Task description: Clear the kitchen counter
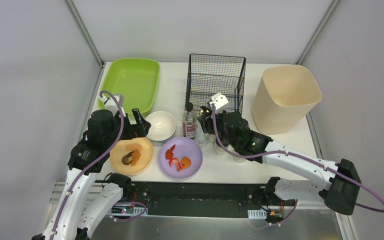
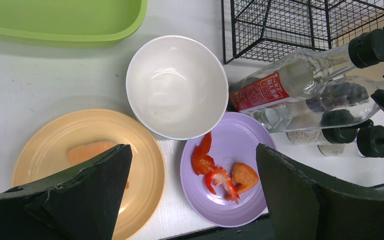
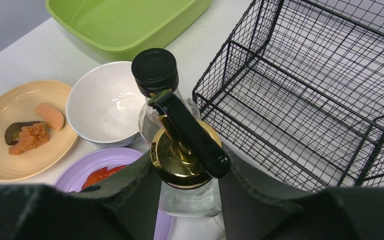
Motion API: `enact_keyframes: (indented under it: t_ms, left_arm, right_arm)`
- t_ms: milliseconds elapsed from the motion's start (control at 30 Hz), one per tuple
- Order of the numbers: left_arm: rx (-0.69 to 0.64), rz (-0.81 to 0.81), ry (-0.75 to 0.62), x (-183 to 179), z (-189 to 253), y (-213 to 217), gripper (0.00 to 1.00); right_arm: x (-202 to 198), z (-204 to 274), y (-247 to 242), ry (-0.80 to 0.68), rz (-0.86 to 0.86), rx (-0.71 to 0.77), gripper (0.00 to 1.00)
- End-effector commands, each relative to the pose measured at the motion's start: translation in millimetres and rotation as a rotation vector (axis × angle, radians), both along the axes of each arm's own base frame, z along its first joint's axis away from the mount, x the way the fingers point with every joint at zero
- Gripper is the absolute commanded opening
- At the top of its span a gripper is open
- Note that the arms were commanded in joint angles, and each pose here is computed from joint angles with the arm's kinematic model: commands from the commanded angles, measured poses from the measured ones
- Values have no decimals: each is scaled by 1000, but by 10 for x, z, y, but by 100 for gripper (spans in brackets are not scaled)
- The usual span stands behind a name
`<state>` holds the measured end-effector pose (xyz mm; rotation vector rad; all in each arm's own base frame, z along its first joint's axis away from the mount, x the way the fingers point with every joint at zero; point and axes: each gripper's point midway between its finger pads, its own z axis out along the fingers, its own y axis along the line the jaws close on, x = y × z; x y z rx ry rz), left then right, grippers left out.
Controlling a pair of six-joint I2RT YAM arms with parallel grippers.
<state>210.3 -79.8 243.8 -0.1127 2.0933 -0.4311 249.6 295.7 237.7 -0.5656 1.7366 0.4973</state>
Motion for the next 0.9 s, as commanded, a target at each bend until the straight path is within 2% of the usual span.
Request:
enact_keyframes:
  t_ms: [0,233,333,867]
  left_arm:
    - [12,-8,-22,35,25,-4,100]
    - [13,-8,-15,39,3,-6,100]
    - [11,-10,-15,37,6,-10,100]
    - [16,-14,-2,50,-28,-18,100]
  right_arm:
    - [33,133,23,-33,-15,53,41]
    - [31,191,30,-46,-9,65,15]
    - [22,259,39,-57,-1,76,0]
    - [-190,987,-74,-81,40,163,0]
